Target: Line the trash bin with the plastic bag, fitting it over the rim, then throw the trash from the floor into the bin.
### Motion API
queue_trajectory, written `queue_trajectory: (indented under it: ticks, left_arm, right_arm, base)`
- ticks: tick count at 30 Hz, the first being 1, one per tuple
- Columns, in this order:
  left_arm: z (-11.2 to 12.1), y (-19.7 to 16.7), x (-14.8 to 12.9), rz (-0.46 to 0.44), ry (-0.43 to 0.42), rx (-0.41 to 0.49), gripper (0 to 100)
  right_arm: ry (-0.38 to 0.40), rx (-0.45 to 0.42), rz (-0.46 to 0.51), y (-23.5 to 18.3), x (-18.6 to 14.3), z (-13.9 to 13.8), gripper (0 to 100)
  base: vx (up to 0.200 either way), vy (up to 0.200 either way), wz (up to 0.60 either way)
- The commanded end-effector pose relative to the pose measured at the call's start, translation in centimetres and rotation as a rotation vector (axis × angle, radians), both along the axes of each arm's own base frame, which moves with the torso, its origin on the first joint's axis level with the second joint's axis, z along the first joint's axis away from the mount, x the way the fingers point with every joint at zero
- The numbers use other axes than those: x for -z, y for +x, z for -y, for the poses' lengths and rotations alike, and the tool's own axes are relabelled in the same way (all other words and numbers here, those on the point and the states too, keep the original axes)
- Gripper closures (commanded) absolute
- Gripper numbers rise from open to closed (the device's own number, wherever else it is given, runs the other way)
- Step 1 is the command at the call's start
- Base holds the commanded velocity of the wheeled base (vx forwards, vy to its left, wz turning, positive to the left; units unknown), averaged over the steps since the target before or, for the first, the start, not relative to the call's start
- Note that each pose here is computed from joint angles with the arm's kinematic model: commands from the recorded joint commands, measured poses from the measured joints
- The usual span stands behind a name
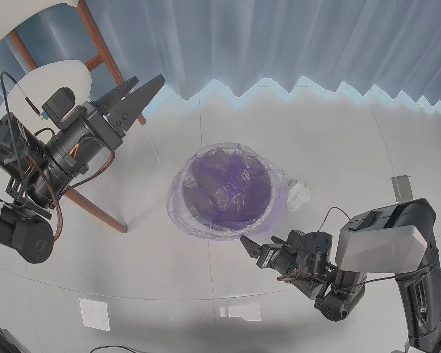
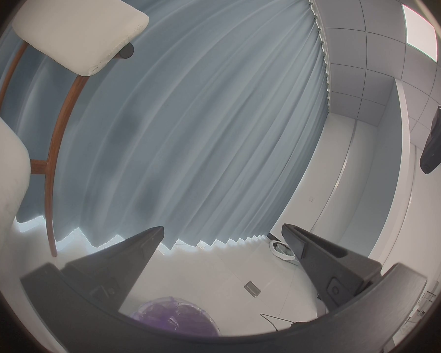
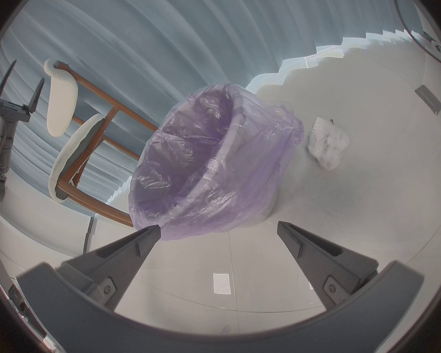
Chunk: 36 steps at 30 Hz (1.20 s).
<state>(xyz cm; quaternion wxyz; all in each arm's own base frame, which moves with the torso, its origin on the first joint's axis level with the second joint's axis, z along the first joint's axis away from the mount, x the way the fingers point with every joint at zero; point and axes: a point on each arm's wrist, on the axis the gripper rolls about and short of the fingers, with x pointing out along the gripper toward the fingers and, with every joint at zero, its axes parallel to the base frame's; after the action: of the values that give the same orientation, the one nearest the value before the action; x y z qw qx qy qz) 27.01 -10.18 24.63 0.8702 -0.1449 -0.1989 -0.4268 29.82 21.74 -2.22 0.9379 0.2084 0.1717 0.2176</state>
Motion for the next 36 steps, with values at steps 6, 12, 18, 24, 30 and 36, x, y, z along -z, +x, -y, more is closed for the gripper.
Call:
queue_trajectory:
  ticks: [6,12,18,24,30,36]
  left_arm:
    - [-0.1,0.0,-0.1,0.002,-0.001,-0.001,0]
    - [0.0,0.0,0.0,-0.001,-0.001,0.001,0]
    - [0.0,0.0,0.2,-0.007,0.002,0.002,0]
    - [0.0,0.0,0.4,-0.014,0.005,0.003,0]
    - [0.1,0.0,0.5,-0.017,0.006,0.005,0]
    - [0.1,0.0,0.5,-0.018,0.007,0.005,0]
  right_arm:
    - [0.015,0.012,0.018,1.2,1.1,-0.3,0]
    - [0.023,0.036,0.029,2.6,1.9,-0.2,0]
    - [0.035,0.067,0.047,4.4,2.9,0.1,0]
    - [0.053,0.093,0.062,7.2,4.3,0.2,0]
    - [0.069,0.122,0.019,9.6,4.8,-0.1,0]
    - [0.070,0.135,-0.036,11.2,5.3,-0.4,0]
  base:
    - [0.000,0.000,0.00]
    - [0.000,0.000,0.00]
    - [0.000,0.000,0.00]
    - [0.000,0.000,0.00]
    - [0.000,0.000,0.00]
    - [0.000,0.000,0.00]
